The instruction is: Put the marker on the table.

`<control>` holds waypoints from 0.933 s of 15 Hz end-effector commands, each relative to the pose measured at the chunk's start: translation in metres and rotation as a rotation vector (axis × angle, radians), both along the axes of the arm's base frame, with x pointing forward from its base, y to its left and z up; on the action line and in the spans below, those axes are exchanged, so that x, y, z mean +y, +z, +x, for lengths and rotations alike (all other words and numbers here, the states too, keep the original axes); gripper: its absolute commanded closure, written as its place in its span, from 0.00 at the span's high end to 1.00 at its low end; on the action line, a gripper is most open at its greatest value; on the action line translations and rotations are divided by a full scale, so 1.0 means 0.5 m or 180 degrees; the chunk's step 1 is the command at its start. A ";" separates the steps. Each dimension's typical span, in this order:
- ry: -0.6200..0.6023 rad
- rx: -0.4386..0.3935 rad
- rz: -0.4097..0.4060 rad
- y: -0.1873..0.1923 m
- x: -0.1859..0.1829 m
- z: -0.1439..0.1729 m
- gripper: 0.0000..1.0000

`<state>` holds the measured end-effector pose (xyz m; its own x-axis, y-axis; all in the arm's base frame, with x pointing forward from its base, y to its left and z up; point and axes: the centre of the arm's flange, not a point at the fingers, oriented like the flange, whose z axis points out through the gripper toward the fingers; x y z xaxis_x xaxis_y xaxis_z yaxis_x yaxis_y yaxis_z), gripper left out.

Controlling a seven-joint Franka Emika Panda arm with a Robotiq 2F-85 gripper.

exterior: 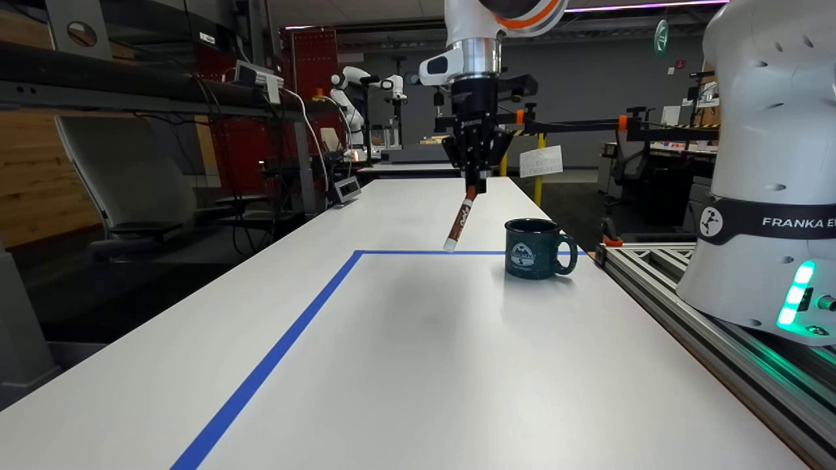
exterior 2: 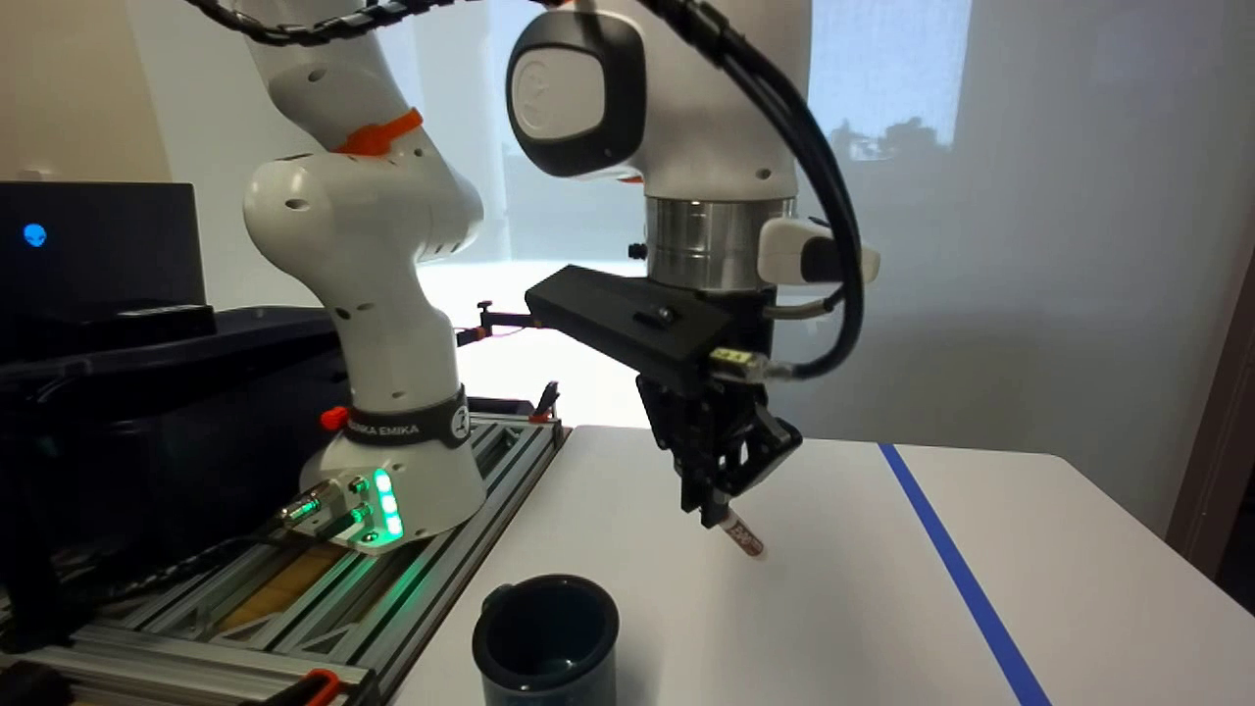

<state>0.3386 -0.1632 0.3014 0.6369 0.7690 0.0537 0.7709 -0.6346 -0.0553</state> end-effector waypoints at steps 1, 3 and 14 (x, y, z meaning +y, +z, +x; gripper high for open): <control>0.0158 -0.0020 0.0142 -0.069 -0.011 0.032 0.05; 0.0228 0.0022 0.0151 -0.099 -0.015 0.039 0.05; 0.0431 0.0305 -0.0109 -0.219 -0.049 0.082 0.05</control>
